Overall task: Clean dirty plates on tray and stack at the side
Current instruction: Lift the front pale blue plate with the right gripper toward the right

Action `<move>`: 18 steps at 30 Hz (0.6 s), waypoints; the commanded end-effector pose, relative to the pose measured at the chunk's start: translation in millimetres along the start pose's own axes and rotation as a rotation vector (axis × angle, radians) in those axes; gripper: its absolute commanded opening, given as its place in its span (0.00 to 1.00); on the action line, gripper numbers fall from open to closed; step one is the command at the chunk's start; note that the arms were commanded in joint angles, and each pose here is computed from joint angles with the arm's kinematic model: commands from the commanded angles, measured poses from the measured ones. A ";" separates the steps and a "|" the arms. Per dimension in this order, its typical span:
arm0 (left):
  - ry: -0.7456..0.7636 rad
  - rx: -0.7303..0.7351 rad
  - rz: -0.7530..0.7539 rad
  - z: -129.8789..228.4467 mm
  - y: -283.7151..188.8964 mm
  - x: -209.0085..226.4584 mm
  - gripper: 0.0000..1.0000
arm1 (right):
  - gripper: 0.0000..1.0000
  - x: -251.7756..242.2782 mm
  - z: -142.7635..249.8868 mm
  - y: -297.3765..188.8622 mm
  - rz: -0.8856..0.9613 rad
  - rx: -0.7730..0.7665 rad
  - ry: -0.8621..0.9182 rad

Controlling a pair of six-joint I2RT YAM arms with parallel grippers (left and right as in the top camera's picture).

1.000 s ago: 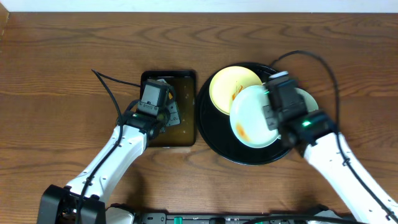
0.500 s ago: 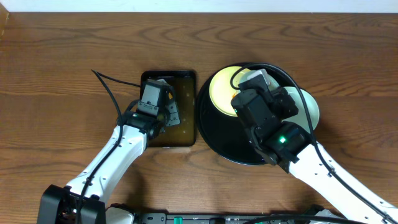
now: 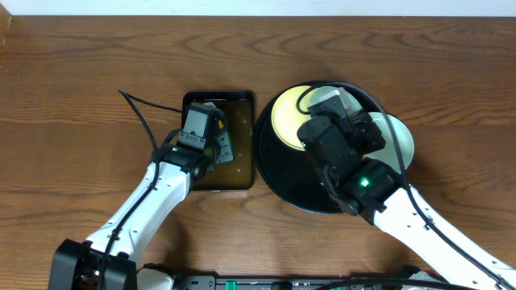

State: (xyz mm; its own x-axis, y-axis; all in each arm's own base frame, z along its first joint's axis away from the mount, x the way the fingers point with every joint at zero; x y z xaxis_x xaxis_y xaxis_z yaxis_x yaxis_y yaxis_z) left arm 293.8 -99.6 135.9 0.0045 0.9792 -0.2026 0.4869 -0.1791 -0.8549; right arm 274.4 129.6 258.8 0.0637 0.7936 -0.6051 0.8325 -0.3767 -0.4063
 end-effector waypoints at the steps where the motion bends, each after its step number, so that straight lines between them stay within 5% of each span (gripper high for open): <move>1: 0.006 -0.013 -0.014 -2.7 -2.0 2.1 0.08 | 0.01 -6.2 4.5 16.0 -0.117 0.079 0.283; 6: 0.006 -0.014 -0.014 -2.8 -2.0 2.0 0.08 | 0.01 -29.2 22.4 50.7 -0.178 0.219 0.547; 18: 0.006 -0.014 -0.014 -2.8 -2.0 2.0 0.08 | 0.01 -165.5 128.1 129.5 0.145 0.490 1.212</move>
State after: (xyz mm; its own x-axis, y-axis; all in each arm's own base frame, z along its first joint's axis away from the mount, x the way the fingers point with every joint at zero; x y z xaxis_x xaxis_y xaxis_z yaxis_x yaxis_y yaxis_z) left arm 293.8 -99.6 135.9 0.0045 0.9792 -0.2026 0.4869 -0.1791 -0.8549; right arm 301.1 -84.2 221.0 0.7403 0.6623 0.1152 0.5160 -0.4501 -0.7288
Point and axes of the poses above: each gripper's point midway between its finger pads, its own y axis out along the fingers, its own x axis along the line the jaws close on, z = x × y, the point moved 7 cm from there along -y, back along the fingers, and after that the axes turned 8 degrees about y, right-handed, at the moved point
